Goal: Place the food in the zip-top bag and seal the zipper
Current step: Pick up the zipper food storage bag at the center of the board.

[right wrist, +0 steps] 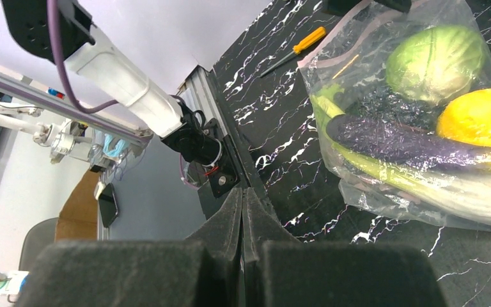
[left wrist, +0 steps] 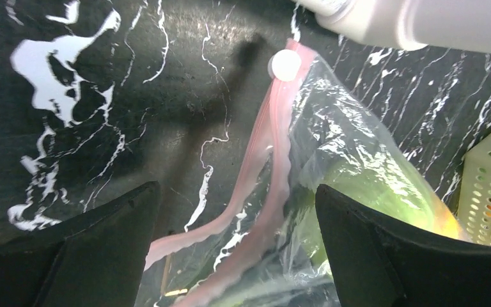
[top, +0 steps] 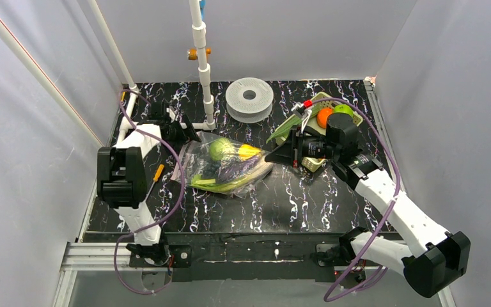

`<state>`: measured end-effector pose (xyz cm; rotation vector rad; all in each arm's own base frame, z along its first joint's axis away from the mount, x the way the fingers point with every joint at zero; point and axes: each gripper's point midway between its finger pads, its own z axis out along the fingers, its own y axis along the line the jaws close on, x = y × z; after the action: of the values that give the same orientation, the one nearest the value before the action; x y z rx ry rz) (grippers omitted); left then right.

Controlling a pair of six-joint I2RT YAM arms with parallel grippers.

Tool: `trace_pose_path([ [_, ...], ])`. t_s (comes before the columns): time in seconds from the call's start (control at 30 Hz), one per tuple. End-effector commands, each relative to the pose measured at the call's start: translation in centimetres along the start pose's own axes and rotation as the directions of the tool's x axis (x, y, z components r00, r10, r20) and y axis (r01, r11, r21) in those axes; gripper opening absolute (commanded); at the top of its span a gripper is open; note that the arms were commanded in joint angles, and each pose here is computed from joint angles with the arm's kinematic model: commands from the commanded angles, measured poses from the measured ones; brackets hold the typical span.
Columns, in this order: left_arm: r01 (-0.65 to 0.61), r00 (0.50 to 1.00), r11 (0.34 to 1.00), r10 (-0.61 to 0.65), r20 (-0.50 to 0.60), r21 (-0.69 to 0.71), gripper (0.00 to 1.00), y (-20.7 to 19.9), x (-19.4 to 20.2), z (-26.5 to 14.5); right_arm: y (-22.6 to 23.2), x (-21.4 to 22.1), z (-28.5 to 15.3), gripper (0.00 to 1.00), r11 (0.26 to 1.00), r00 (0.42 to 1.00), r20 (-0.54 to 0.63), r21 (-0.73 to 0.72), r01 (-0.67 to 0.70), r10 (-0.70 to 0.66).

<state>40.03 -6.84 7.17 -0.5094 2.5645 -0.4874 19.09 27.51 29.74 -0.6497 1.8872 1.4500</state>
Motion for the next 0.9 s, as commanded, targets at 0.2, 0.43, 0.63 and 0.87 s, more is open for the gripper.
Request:
trace_pose_path([
  [0.2, -0.008, 0.995, 0.974, 0.030, -0.095, 0.226, 0.67, -2.9, 1.9, 1.7, 0.7, -0.2, -0.7, 0.03, 0.999, 0.999, 0.021, -0.004, 0.037, -0.037],
  [0.43, -0.030, 0.996, 0.962, 0.051, -0.072, 0.272, 0.05, -4.2, 1.9, -1.0, 0.3, 0.3, -0.5, 0.03, 1.000, 1.000, 0.013, -0.005, 0.013, -0.013],
  [0.63, -0.214, 0.975, 0.914, 0.177, 0.136, 0.345, 0.00, -8.1, 1.1, -8.7, 0.0, 0.3, -0.5, 0.03, 0.999, 0.999, 0.011, 0.008, 0.031, -0.032],
  [0.87, -0.700, 0.710, 0.541, 0.599, 0.370, 0.467, 0.00, -18.6, 7.0, -20.4, 0.6, -2.2, 0.1, 0.11, 0.997, 0.997, 0.002, 0.008, 0.078, -0.078],
])
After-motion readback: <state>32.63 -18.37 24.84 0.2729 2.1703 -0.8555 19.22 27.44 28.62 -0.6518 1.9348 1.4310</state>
